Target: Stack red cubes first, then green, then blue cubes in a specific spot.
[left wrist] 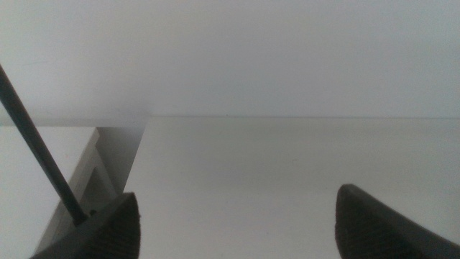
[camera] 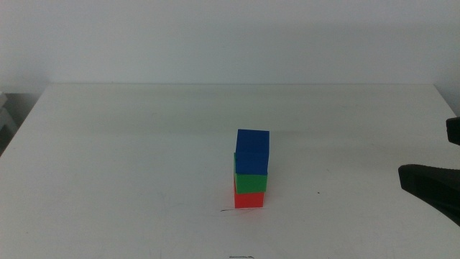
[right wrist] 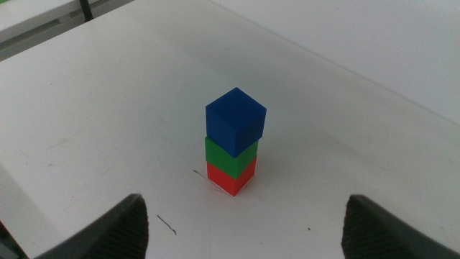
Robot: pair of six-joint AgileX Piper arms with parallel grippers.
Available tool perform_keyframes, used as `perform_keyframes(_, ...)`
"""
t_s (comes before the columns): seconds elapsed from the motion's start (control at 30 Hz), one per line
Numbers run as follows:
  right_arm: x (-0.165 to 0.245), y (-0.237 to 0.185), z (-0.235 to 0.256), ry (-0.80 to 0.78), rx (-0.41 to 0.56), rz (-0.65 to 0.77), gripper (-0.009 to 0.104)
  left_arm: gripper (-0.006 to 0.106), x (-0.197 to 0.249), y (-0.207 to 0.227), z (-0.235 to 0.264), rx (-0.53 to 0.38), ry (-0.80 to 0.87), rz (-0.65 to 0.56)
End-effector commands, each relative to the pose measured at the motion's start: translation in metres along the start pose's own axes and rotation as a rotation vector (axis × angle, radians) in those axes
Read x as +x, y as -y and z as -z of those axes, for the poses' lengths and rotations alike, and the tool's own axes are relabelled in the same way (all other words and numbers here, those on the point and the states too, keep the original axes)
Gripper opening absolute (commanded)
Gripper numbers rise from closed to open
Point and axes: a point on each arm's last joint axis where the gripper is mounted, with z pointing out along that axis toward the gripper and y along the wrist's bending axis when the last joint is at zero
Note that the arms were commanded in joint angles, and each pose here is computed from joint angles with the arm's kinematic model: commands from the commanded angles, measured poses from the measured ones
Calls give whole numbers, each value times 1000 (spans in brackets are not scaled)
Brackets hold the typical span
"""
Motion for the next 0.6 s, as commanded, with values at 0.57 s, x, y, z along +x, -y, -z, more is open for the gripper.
perform_keyframes(0.57, 44, 36, 51, 252, 517, -54, 94, 92, 11, 0, 47, 30, 325, 34)
